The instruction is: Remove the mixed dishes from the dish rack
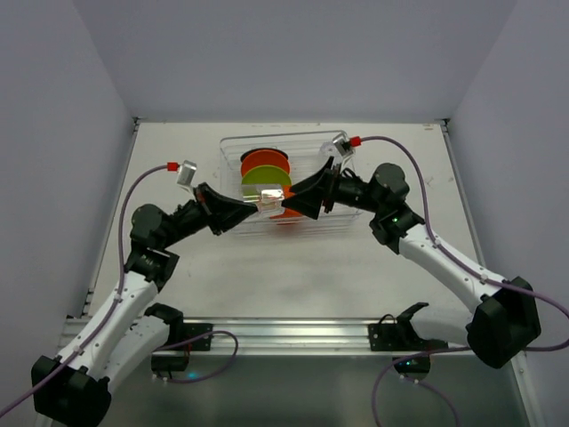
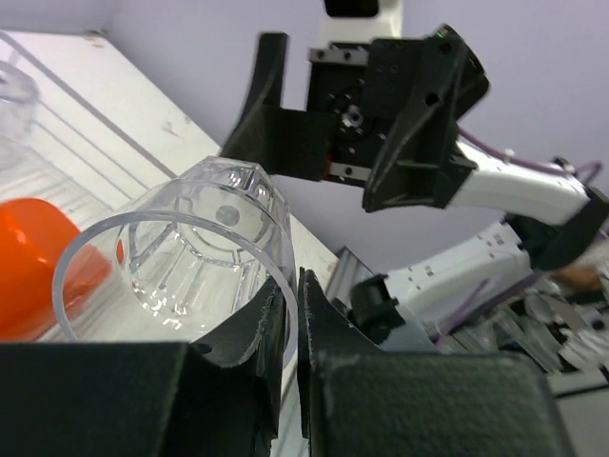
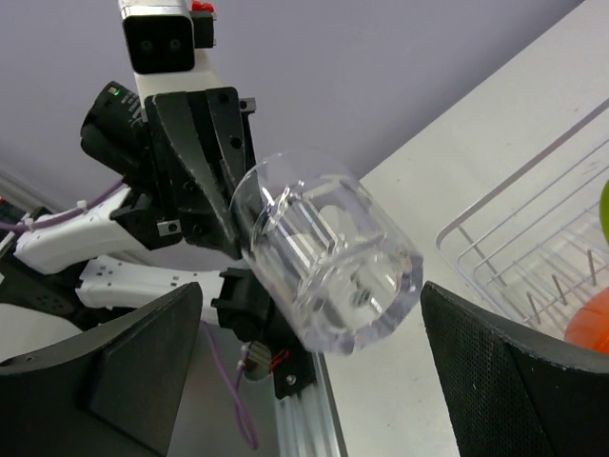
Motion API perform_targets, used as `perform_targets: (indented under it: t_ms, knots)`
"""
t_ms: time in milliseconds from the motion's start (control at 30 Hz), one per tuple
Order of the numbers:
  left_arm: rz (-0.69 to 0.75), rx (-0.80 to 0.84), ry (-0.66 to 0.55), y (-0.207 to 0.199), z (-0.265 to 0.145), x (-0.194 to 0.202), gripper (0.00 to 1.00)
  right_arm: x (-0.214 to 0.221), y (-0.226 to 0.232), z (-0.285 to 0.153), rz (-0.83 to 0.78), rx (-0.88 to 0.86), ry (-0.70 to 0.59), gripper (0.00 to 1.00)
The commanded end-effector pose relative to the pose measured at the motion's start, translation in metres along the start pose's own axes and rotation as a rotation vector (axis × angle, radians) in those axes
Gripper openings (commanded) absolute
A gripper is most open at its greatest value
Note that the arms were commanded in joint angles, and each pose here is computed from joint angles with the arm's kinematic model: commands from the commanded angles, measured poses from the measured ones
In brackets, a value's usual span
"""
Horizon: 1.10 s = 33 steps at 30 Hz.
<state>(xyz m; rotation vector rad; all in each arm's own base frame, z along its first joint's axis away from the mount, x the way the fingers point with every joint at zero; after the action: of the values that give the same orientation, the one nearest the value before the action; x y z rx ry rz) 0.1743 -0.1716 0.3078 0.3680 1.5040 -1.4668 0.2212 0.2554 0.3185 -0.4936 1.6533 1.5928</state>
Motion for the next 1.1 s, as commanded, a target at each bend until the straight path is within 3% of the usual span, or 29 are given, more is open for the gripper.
perform_targets:
  t_ms: [0,67,200,333,533,667,867,1067]
  knots:
    - [0.131,-0.151,-0.095,-0.007,-0.001,-0.035,0.00,-0.020,0.008,-0.011,-0.075,0.034,-0.078,0.99]
    - [0.096,-0.356,-0.155,0.010,-0.010,-0.041,0.00,-0.023,0.005,-0.017,-0.074,0.055,-0.086,0.99]
    - [0.148,-0.552,-0.297,0.008,-0.029,-0.066,0.00,-0.027,-0.001,-0.024,-0.066,0.095,-0.092,0.99]
    - [0.141,-0.893,-0.231,0.036,-0.044,-0.079,0.00,-0.030,-0.006,-0.029,-0.059,0.115,-0.093,0.99]
    - [0.217,-1.239,-0.251,0.052,-0.066,-0.115,0.00,-0.033,-0.005,-0.029,-0.055,0.099,-0.083,0.99]
    - [0.239,-1.381,-0.182,0.075,-0.080,-0.139,0.00,-0.036,-0.006,-0.028,-0.049,0.111,-0.078,0.99]
    - [0.190,-1.478,-0.063,0.119,-0.085,-0.144,0.00,-0.041,-0.009,-0.027,-0.054,0.152,-0.054,0.99]
    - [0.022,-1.479,0.130,0.190,-0.087,-0.126,0.00,-0.045,-0.006,-0.026,-0.051,0.143,-0.037,0.99]
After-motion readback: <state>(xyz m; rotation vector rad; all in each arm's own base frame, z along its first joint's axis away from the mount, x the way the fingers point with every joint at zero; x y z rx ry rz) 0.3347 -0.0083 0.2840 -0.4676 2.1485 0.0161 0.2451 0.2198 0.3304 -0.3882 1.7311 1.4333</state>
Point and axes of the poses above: each gripper's point midway between its finger pads, its own z axis out along the fingers, its own y axis along the line the jaws close on, x = y × z, the point moved 6 cm from there along -z, back along the fingers, and after that the axes turned 3 degrees about z, right-handed, at the moved point
